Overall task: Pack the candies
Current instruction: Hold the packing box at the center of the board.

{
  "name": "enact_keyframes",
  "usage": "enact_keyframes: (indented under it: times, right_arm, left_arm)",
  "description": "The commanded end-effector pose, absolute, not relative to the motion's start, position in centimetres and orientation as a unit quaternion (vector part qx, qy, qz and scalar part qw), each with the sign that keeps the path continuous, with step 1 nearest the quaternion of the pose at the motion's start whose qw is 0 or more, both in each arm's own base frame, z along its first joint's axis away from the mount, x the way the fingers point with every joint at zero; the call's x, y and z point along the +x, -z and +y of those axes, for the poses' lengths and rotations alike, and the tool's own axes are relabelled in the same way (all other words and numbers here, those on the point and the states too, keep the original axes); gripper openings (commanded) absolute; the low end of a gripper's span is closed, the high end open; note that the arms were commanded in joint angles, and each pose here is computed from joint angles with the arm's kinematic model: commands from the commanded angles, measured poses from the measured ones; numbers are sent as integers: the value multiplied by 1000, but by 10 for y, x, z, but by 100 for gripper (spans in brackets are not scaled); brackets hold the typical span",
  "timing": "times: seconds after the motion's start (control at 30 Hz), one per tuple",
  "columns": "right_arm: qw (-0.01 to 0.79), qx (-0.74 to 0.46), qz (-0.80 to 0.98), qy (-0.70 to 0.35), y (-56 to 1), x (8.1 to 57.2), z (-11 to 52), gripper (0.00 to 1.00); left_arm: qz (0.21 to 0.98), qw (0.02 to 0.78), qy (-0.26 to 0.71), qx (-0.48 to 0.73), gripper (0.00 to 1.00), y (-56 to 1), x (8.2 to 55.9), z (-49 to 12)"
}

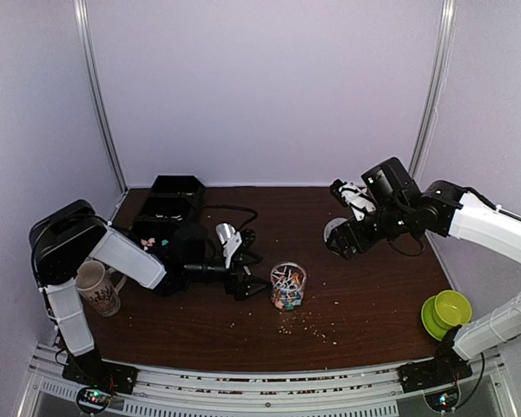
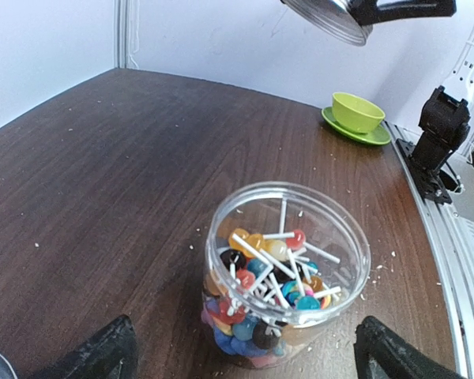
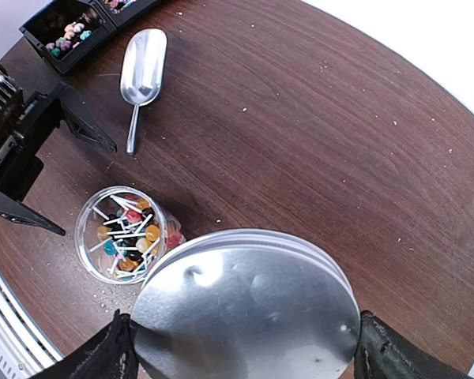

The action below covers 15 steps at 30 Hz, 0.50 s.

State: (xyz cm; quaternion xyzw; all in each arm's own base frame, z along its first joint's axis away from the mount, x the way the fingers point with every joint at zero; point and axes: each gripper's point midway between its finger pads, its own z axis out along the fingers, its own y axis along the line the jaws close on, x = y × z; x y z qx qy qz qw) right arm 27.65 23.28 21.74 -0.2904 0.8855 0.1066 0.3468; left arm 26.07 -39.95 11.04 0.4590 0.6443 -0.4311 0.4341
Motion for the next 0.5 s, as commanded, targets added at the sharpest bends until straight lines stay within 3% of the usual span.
enact_keyframes:
  times: [0.0,0.47]
  right_arm:
    - [343,-304,881,-119,-222,274,241,92]
    - [341,-317,874,-140,-227,269,256,91]
  left_arm:
    - [601,494,422,466,98,-119,264,-400]
    - [575,497,402,510,98,-58,254,-408]
